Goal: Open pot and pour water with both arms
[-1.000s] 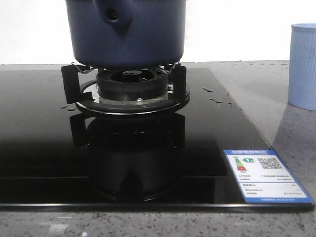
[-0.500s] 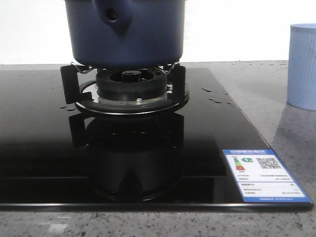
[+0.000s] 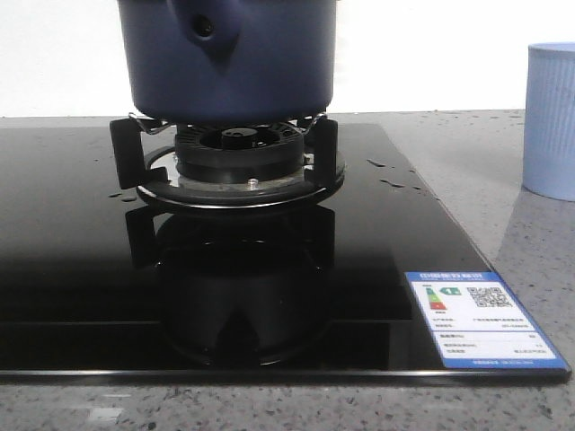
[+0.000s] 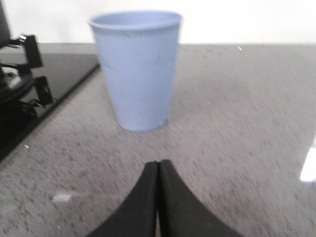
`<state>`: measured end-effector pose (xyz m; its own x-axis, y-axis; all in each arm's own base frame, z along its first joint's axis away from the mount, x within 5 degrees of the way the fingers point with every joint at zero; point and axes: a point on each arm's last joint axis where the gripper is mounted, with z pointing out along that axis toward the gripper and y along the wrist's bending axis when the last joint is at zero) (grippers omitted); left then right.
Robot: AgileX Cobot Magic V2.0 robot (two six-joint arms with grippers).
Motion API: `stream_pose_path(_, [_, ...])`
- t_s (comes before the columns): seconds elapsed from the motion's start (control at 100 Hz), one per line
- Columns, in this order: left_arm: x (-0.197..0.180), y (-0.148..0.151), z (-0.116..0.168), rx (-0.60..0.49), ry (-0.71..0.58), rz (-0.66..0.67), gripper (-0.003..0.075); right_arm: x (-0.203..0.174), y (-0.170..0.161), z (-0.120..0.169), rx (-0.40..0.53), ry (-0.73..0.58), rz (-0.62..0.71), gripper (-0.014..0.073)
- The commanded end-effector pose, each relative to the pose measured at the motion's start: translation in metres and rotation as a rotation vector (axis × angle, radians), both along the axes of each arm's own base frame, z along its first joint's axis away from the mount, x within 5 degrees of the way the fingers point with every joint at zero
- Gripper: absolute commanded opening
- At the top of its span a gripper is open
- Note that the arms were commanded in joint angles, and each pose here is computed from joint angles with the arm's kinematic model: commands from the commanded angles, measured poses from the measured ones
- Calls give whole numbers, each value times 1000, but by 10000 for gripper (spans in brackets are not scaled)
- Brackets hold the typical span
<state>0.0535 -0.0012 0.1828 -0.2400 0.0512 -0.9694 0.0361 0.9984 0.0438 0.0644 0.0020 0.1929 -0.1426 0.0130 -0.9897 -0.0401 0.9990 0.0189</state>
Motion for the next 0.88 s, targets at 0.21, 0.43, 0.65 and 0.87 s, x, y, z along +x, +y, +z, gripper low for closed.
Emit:
stream_pose_path(0.21, [0, 0, -5, -26, -39, 4, -19, -11, -4, -19, -45, 91, -31, -74])
stream_pose_path(0.43, [0, 0, -5, -26, -39, 4, -19, -11, -4, -19, -45, 93, -32, -74])
stream_pose_path(0.65, [0, 0, -5, -26, -39, 4, -19, -11, -4, -19, -45, 93, -32, -74])
stream_pose_path(0.87, [0, 0, -5, -26, -39, 4, -19, -11, -4, -19, -45, 93, -32, -74])
